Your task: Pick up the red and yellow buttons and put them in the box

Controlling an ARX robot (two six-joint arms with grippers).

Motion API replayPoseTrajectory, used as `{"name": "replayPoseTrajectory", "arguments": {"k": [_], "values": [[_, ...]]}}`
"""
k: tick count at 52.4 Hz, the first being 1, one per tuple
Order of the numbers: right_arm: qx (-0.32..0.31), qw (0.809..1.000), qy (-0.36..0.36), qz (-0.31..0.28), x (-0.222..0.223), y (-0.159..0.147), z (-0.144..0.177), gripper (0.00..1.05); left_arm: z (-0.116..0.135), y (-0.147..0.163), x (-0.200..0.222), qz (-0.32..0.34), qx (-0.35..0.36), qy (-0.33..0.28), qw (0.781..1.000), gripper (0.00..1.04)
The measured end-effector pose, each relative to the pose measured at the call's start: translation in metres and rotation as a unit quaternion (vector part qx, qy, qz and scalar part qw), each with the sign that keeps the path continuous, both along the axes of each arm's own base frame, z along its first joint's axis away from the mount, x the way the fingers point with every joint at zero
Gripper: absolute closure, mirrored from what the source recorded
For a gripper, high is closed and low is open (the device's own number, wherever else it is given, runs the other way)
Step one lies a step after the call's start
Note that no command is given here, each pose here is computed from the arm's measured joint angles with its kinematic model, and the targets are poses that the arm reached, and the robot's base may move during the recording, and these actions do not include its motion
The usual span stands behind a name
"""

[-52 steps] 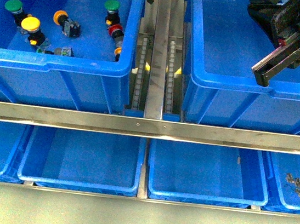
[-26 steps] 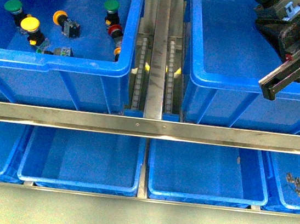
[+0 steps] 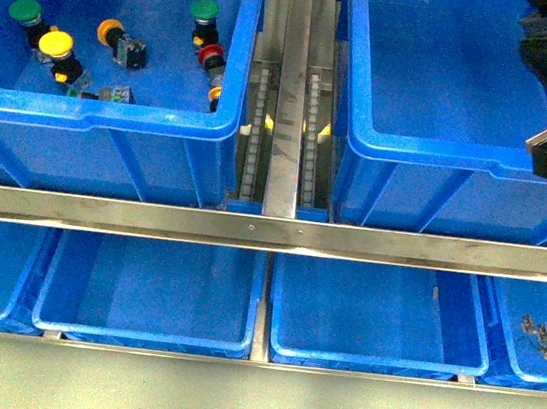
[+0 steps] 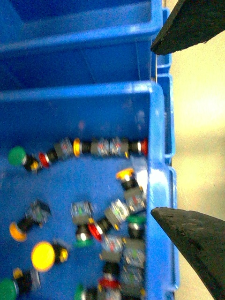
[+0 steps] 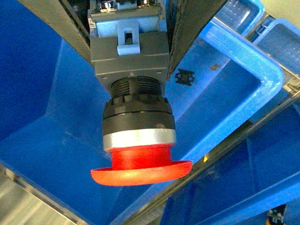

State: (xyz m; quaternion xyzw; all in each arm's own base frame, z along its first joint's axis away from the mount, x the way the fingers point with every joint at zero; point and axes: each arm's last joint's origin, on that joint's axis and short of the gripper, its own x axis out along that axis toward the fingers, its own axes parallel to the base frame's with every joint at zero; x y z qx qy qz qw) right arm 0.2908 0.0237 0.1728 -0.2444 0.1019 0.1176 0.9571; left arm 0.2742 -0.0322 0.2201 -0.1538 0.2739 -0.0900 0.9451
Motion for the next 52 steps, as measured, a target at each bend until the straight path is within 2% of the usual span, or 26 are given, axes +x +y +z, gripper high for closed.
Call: {"name": "replayPoseTrajectory", "arguments": {"k": [4,6,9,13,17,19,20,25,27,49,52], "values": [[0.012,1.0,-0.001,-0.01,-0.006,-0.002,0.006,0.76,-0.009,0.019,-0.015,0.028,0.015,0.014,0.999,0.08],[0.021,1.0,-0.001,-0.014,-0.009,-0.003,0.009,0.76,-0.017,0.025,-0.021,0.05,0.045,-0.012,0.998,0.12],[0.038,0.999,0.001,-0.032,-0.017,-0.004,0.015,0.76,-0.03,0.032,-0.036,0.092,0.095,-0.109,0.985,0.23],[0.051,0.997,0.007,-0.051,-0.026,-0.004,0.024,0.76,-0.039,0.033,-0.067,0.094,0.124,-0.213,0.964,0.37],[0.066,0.996,0.013,-0.059,-0.035,-0.002,0.028,0.76,-0.04,0.032,-0.087,0.094,0.133,-0.263,0.951,0.49],[0.071,0.995,0.014,-0.063,-0.041,-0.001,0.03,0.76,-0.04,0.032,-0.093,0.095,0.137,-0.271,0.948,0.56],[0.072,0.995,0.015,-0.065,-0.044,0.0,0.03,0.76,-0.041,0.032,-0.094,0.095,0.138,-0.274,0.947,0.55],[0.087,0.993,0.021,-0.076,-0.056,0.002,0.032,0.76,-0.043,0.032,-0.097,0.094,0.144,-0.274,0.946,0.36],[0.089,0.993,0.024,-0.074,-0.059,0.004,0.032,0.76,-0.044,0.032,-0.098,0.094,0.146,-0.272,0.946,0.32],[0.103,0.99,0.038,-0.091,-0.077,0.008,0.027,0.76,-0.058,0.033,-0.123,0.091,0.15,-0.264,0.949,0.97],[0.103,0.99,0.039,-0.093,-0.078,0.008,0.027,0.76,-0.057,0.032,-0.126,0.092,0.149,-0.267,0.948,1.02]]}}
